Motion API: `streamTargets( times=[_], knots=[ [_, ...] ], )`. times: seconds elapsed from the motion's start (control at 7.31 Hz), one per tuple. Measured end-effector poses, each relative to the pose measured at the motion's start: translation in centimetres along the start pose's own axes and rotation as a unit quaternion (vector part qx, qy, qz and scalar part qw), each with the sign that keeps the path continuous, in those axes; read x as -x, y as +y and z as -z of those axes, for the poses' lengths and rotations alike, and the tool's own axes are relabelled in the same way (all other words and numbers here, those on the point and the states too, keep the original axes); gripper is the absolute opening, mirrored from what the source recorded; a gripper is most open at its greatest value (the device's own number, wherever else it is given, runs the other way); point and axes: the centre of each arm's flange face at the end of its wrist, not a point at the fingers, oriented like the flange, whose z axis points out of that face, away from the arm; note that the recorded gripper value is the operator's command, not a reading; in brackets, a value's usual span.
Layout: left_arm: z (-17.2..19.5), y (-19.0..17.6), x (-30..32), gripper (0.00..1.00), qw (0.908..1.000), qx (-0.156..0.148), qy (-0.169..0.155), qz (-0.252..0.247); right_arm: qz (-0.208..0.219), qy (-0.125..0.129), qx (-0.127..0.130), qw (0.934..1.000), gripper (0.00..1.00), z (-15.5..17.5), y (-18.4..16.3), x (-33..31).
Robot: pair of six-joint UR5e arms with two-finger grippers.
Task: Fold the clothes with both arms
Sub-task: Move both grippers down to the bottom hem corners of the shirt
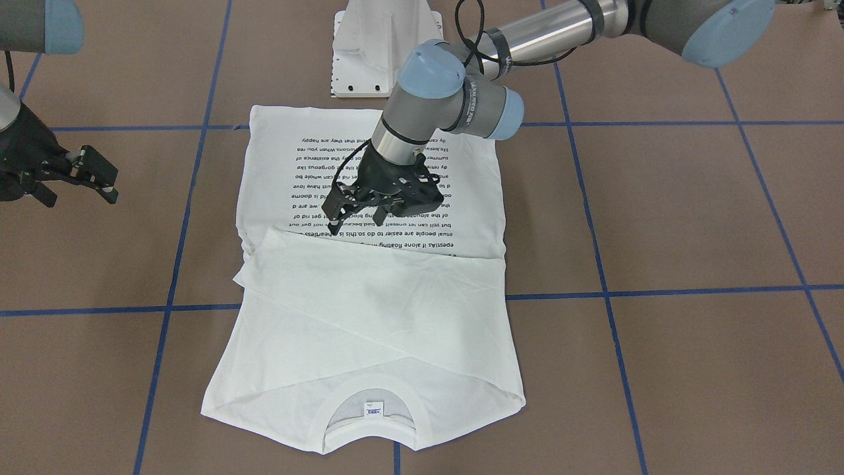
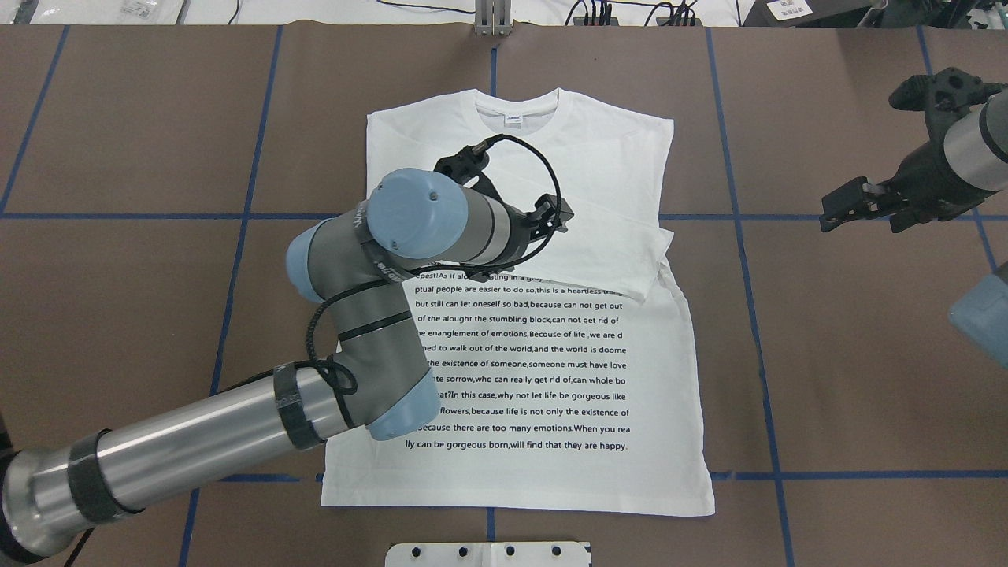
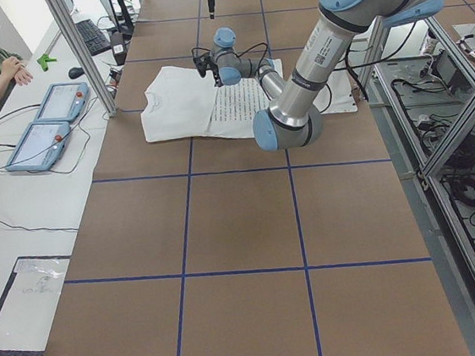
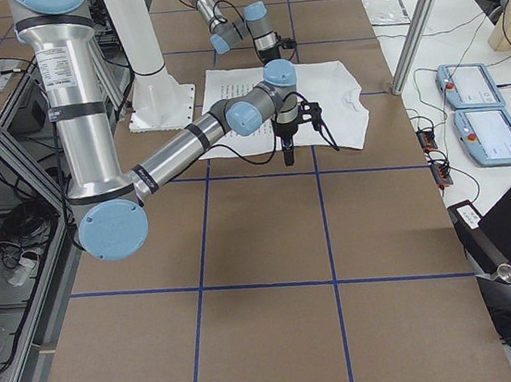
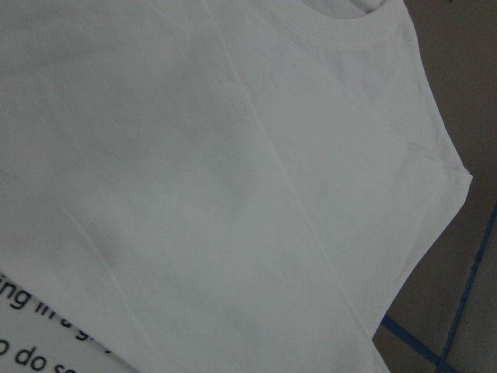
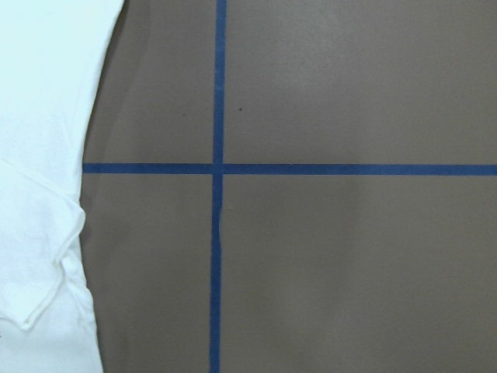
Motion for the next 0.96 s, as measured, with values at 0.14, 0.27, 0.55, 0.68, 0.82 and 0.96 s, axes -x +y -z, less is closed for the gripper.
streamTargets(
  times=[0.14, 0.27, 0.55, 0.68, 0.82, 0.96],
  knots=[
    [3.0, -0.4, 3.9, 1.00, 0.9982, -0.002, -0.012, -0.059, -0.013, -0.015, -0.001, 0.9998, 1.00, -0.6, 0.8, 1.3],
    [6.2, -0.7, 6.7, 1.00, 0.9923, -0.003, -0.023, -0.122, -0.024, -0.023, 0.003, 0.9994, 1.00, -1.0, 1.8, 2.4],
    [10.0, -1.3, 10.2, 1.00, 0.9775, 0.029, -0.041, -0.205, -0.041, -0.035, 0.014, 0.9984, 1.00, -1.2, 4.1, 4.5],
    [10.5, -1.7, 12.1, 1.00, 0.9746, 0.047, -0.054, -0.212, -0.054, -0.043, 0.019, 0.9974, 1.00, -1.4, 5.9, 5.5],
    [11.0, -1.9, 14.0, 1.00, 0.9741, 0.053, -0.065, -0.210, -0.065, -0.048, 0.018, 0.9966, 1.00, -2.4, 8.4, 6.8],
    [11.5, -2.0, 15.2, 1.00, 0.9754, 0.053, -0.070, -0.202, -0.071, -0.047, 0.012, 0.9963, 1.00, -4.0, 11.6, 8.6]
  ],
)
